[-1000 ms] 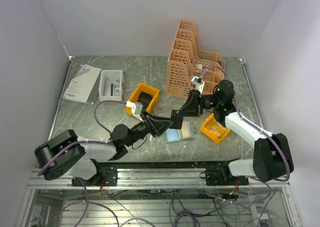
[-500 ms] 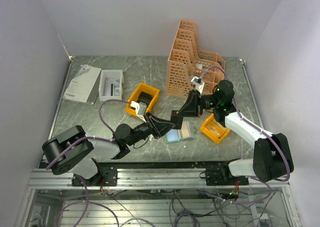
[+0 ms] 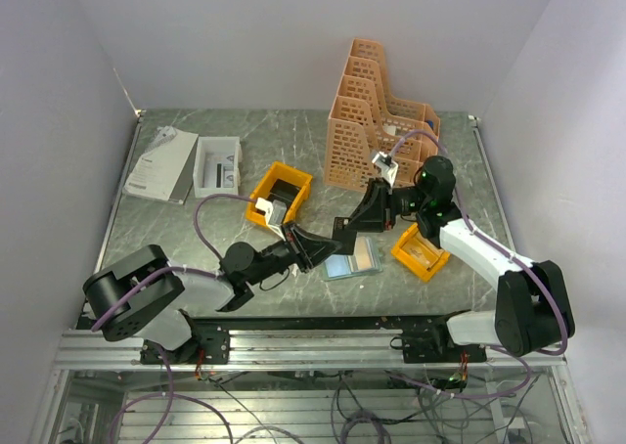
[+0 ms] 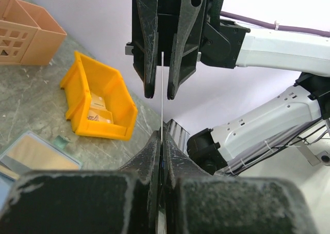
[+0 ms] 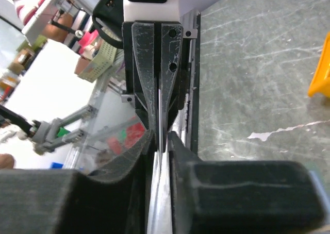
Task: Put the credit cards into the card holder
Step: Pick up the credit card from the storage box.
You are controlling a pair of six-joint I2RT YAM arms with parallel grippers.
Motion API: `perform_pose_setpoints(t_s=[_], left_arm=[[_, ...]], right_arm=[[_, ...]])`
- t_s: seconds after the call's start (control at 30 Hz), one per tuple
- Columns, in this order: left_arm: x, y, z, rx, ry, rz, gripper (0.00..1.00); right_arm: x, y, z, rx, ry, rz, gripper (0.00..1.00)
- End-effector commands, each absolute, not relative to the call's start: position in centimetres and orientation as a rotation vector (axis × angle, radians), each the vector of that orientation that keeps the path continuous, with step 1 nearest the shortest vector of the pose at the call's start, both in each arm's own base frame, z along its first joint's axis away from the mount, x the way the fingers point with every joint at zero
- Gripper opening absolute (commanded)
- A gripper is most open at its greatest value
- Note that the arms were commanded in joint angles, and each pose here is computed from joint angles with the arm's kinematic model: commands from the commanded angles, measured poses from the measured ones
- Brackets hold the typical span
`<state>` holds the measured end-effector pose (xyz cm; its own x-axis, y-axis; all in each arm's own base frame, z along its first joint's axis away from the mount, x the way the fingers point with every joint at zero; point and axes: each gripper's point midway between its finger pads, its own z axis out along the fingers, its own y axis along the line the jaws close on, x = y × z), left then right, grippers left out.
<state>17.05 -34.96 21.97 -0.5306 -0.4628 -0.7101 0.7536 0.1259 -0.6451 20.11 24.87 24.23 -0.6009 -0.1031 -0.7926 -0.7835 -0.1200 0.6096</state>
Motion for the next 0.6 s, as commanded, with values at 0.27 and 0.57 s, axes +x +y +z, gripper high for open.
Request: perform_pose_setpoints(t_s=[0.27, 0.57], left_arm=[[15.9, -31.1, 21.3, 0.084, 1.437, -1.688, 0.07], [15.2, -31.1, 16.4, -0.129, 1.747, -1.648, 0.07]], right_arm=[[27.3, 19.9, 19.8, -1.295, 1.667, 0.786, 0.77], [27.9, 16.9, 11.8, -1.469, 1.755, 0.551, 0.66]])
